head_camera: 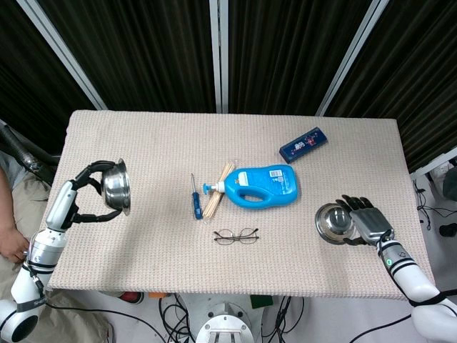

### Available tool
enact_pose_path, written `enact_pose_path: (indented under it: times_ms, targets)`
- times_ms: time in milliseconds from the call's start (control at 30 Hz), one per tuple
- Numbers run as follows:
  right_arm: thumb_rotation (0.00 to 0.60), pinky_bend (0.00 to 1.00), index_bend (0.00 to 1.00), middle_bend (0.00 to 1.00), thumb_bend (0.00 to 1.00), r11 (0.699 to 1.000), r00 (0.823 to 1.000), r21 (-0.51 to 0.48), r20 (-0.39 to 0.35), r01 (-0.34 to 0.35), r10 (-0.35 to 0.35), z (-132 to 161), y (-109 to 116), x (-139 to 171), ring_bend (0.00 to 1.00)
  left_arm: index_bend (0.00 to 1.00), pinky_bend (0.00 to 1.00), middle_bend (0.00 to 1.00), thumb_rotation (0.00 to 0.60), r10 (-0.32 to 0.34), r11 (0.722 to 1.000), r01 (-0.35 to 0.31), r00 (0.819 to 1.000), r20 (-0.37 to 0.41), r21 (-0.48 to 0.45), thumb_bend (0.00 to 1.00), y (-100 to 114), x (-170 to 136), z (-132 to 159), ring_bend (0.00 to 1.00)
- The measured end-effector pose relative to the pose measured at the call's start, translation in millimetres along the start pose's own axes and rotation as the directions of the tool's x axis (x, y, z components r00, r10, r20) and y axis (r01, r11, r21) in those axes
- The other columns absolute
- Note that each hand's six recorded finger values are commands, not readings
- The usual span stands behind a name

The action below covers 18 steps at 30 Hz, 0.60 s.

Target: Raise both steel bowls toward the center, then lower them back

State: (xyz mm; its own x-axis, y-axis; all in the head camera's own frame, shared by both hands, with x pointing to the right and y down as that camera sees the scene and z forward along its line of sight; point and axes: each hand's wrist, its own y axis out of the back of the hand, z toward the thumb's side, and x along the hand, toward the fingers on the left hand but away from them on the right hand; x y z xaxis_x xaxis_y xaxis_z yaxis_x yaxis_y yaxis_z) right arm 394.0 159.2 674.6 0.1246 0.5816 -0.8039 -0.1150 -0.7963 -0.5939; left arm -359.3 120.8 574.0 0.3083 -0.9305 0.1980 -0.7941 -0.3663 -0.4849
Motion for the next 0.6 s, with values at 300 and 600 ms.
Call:
enact_pose_path:
  times_ms: [300, 600]
  targets:
    - [0.582, 0.0, 0.0, 0.0, 0.0, 1.0, 1.0, 0.008, -0.001, -0.019, 0.019, 2, -3, -4, 0.0, 0.57, 0.56, 0.48, 0.6, -0.006, 1.0, 0.006, 1.0, 0.007, -0.001, 0.09, -1, 0, 2, 0.4]
    - [0.581, 0.0, 0.0, 0.0, 0.0, 0.998, 0.998, 0.028, 0.015, -0.058, 0.057, 0, -12, -10, 0.0, 0.57, 0.56, 0.48, 0.6, -0.006, 1.0, 0.006, 1.0, 0.012, 0.0, 0.09, -1, 0, 4, 0.4]
